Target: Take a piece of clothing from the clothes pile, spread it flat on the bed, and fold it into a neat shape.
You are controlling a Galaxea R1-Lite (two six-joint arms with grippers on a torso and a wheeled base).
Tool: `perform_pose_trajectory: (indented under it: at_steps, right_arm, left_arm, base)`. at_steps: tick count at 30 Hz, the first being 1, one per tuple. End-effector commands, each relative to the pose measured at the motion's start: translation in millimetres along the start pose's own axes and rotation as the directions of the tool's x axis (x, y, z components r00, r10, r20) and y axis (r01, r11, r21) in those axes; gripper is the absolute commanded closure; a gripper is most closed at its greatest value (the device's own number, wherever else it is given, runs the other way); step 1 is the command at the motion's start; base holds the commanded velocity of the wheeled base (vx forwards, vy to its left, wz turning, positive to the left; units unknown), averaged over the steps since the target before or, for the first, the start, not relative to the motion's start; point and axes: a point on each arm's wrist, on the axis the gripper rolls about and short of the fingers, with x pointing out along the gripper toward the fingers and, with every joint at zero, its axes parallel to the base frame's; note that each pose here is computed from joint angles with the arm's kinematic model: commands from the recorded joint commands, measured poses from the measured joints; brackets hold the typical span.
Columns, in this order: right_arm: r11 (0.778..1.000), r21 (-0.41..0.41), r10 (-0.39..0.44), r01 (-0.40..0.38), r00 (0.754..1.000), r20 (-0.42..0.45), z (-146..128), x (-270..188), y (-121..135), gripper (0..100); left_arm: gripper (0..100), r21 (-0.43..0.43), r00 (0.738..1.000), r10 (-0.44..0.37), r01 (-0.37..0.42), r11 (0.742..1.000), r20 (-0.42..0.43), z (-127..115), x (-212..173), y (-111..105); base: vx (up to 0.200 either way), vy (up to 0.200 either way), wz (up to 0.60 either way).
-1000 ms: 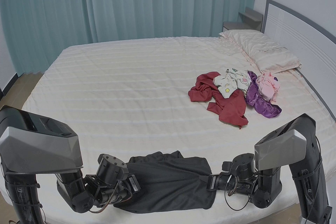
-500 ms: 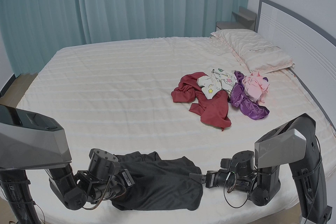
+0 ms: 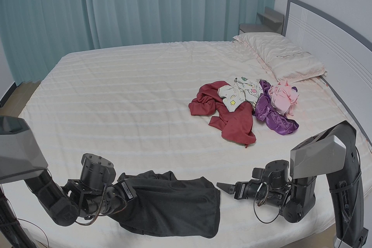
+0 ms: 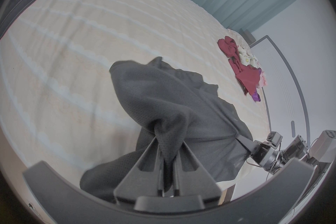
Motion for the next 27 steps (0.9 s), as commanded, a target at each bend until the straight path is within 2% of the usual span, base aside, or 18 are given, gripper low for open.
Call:
perform_pose_trajectory:
  at_steps: [1, 4, 8, 10, 12, 13, 15, 18, 22, 27]
  right_arm:
    - [1.0, 0.021, 0.019, -0.02, 0.999, 0.042, 10.3, -2.9, 5.1, 0]
    - [0.999, 0.032, 0.026, -0.028, 0.998, 0.057, 15.1, -5.7, 7.9, 0]
    - [0.999, 0.043, 0.025, -0.028, 0.997, 0.067, 18.0, -7.2, 8.1, 0]
    - [0.999, 0.049, 0.015, -0.019, 0.997, 0.072, 19.1, -7.6, 5.2, 0]
    - [0.998, 0.053, 0.011, -0.015, 0.997, 0.076, 20.3, -7.7, 3.6, 0]
    - [0.998, 0.053, 0.011, -0.015, 0.997, 0.076, 20.3, -7.7, 3.6, 0]
    - [0.998, 0.056, 0.007, -0.012, 0.997, 0.081, 21.7, -8.3, 2.2, 0]
    - [0.998, 0.058, 0.003, -0.008, 0.997, 0.082, 22.1, -8.9, 0.8, 0]
    - [0.998, 0.06, 0.0, -0.005, 0.996, 0.085, 23.1, -8.9, -0.3, 0]
    - [0.998, 0.061, -0.002, -0.004, 0.996, 0.09, 24.5, -9.2, -1.3, 0]
  left_arm:
    - [100, -0.022, 0.992, -0.115, 0.116, 0.993, 0.06, 22.1, -33.7, -23.5]
    - [100, -0.036, 0.989, -0.143, 0.144, 0.989, 0.038, 22.4, -34.2, -44.7]
    - [100, -0.041, 0.991, -0.132, 0.132, 0.99, -0.006, 24.3, -36.2, -65.7]
    - [100, -0.04, 0.99, -0.127, 0.124, 0.991, -0.064, 22.4, -46.3, -91.6]
    - [100, -0.055, 0.986, -0.139, 0.135, 0.989, -0.087, 21.5, -53.1, -107.4]
    - [100, -0.054, 0.986, -0.14, 0.136, 0.989, -0.089, 21.3, -53.6, -108.7]
    - [100, -0.057, 0.979, -0.176, 0.171, 0.984, -0.105, 20.6, -62.1, -130.0]
    - [100, -0.031, 0.967, -0.224, 0.222, 0.975, -0.124, 13.2, -70.0, -147.7]
    - [100, -0.01, 0.951, -0.274, 0.276, 0.961, -0.14, 3.8, -78.3, -163.6]
    - [100, -0.002, 0.954, -0.278, 0.28, 0.96, -0.117, 1.6, -80.7, -168.4]
  base:
    - [0.0, 0.0, 0.0]
    - [0.0, 0.0, 0.0]
    - [0.0, 0.0, 0.0]
    - [0.0, 0.0, 0.0]
    - [0.0, 0.0, 0.0]
    - [0.0, 0.0, 0.0]
    - [0.0, 0.0, 0.0]
    - [0.0, 0.0, 0.0]
    - [0.0, 0.0, 0.0]
    - [0.0, 0.0, 0.0]
